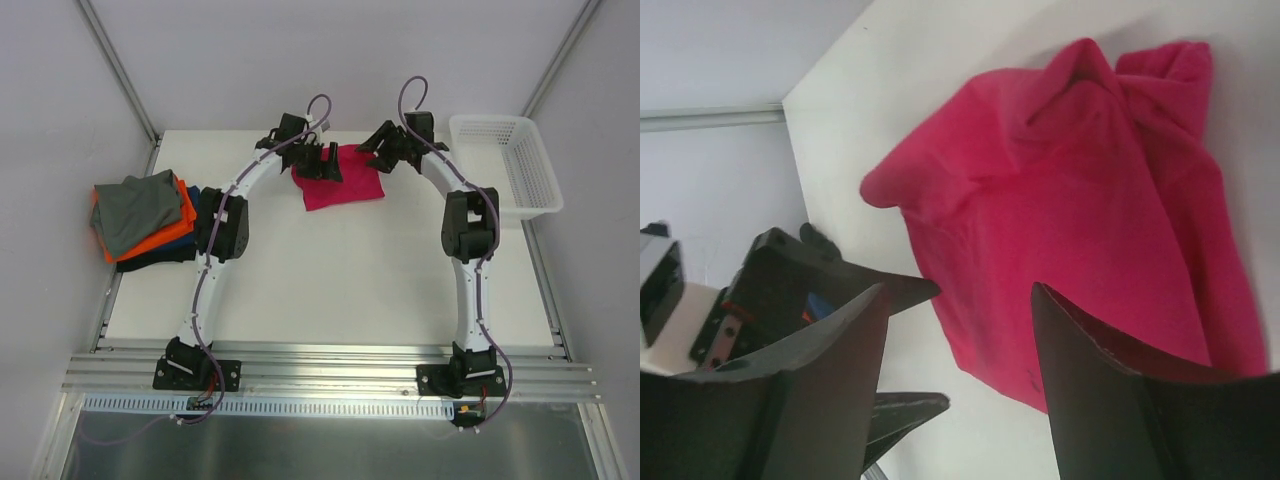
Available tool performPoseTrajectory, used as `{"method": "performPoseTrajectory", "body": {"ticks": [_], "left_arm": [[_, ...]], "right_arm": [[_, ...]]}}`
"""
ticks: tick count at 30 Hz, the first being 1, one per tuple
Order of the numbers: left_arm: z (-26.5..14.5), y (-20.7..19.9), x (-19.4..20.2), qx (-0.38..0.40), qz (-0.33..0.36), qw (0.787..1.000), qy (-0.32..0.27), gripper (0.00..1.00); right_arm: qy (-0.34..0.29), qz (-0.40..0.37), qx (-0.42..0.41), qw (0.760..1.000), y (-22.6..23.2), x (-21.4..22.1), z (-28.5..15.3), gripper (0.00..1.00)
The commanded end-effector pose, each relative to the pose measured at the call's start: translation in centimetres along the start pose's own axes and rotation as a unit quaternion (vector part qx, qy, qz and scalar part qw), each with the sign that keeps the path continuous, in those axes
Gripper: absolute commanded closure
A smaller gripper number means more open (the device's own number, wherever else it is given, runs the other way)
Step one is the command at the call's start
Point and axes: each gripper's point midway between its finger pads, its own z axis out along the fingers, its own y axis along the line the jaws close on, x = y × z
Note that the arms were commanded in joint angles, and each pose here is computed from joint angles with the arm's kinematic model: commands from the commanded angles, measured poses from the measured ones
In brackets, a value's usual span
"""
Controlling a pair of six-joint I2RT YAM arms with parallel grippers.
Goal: Fold and stack the t-shirts
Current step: Smooth out wrinkles on the folded tshirt
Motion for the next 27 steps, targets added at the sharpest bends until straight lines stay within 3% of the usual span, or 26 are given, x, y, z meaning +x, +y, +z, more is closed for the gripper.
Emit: {"method": "performPoseTrajectory", "body": {"ticks": [1,9,15,27], "left_arm": [[0.6,1.0,-0.4,-0.001,0.002,1.000,-0.008,0.13],[0.9,0.5,2.3,0.027,-0.063,0.997,0.027,0.15],[-0.7,0.8,4.7,0.043,-0.108,0.992,0.058,0.18],[-6.5,-0.5,4.1,0.060,-0.103,0.991,0.066,0.19]], "right_arm": [[0.014,-0.011,-0.003,1.000,-0.1,0.8,0.6,0.38],[0.063,0.017,0.043,0.997,-3.4,4.9,1.5,0.37],[0.114,0.053,0.094,0.988,-6.3,9.3,-1.0,0.37],[0.123,0.031,0.110,0.986,-4.0,11.8,-6.0,0.36]]}}
